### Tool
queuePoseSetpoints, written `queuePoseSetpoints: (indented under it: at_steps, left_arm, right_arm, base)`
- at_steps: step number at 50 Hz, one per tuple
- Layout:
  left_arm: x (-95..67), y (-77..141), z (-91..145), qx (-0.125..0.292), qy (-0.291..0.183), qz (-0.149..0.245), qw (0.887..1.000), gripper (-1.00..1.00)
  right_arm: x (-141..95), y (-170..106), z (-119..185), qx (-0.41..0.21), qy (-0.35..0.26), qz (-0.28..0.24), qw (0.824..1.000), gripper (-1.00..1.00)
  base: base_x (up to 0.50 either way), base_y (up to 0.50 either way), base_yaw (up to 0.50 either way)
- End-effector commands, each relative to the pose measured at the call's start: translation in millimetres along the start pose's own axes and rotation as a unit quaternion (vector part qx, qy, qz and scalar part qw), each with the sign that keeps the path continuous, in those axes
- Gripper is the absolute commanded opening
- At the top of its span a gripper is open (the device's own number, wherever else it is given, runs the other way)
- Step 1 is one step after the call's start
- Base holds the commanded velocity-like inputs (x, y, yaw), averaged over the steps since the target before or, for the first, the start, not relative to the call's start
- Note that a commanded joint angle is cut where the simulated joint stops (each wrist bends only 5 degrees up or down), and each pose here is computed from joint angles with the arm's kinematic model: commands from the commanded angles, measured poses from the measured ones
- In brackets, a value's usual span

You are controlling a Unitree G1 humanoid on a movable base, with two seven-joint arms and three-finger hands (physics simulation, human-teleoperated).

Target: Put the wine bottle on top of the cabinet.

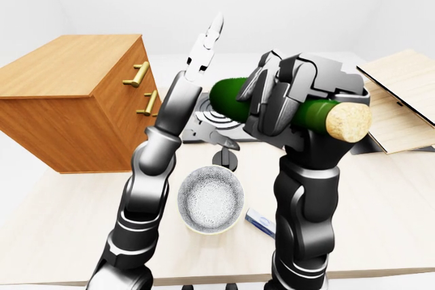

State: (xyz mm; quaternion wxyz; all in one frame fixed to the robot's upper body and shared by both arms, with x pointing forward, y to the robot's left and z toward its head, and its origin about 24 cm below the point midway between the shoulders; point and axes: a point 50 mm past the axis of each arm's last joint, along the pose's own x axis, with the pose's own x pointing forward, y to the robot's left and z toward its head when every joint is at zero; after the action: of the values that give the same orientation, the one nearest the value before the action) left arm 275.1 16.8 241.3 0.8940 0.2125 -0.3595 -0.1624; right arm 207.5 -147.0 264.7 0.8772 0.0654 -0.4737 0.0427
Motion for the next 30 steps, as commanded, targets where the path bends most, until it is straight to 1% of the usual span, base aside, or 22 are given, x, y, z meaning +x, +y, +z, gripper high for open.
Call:
queuePoseSetpoints:
  at_steps: [1, 11, 17, 22, 30]
  left_arm:
    - [4.0, -6, -8, -0.004, 0.017, -0.004, 1.000, 1.00]
    - [6.5, -7, -21, -0.007, 0.041, -0.005, 0.999, 1.00]
    - [8.7, -9, -22, -0.009, 0.043, -0.005, 0.999, 1.00]
    - [12.3, -12, -12, -0.009, 0.026, -0.008, 1.000, 1.00]
    - [17.7, -17, 14, -0.006, -0.017, -0.016, 1.000, 1.00]
  right_arm:
    - [0, -3, 7, -0.025, -0.016, -0.026, 0.999, -1.00]
    - [0, -3, 5, -0.022, -0.011, -0.028, 0.999, -1.00]
    - [-1, -3, 2, -0.023, -0.005, -0.027, 0.999, -1.00]
    - [-2, -3, -1, -0.021, 0.003, -0.028, 0.999, -1.00]
    - [-5, -5, -6, -0.023, 0.019, -0.031, 0.999, -1.00]
  base:
    - [0.00, 0.00, 0.00]
    - [0.00, 0.00, 0.00]
    - [0.00, 0.00, 0.00]
    - [0.00, 0.00, 0.00]
    - [0.00, 0.00, 0.00]
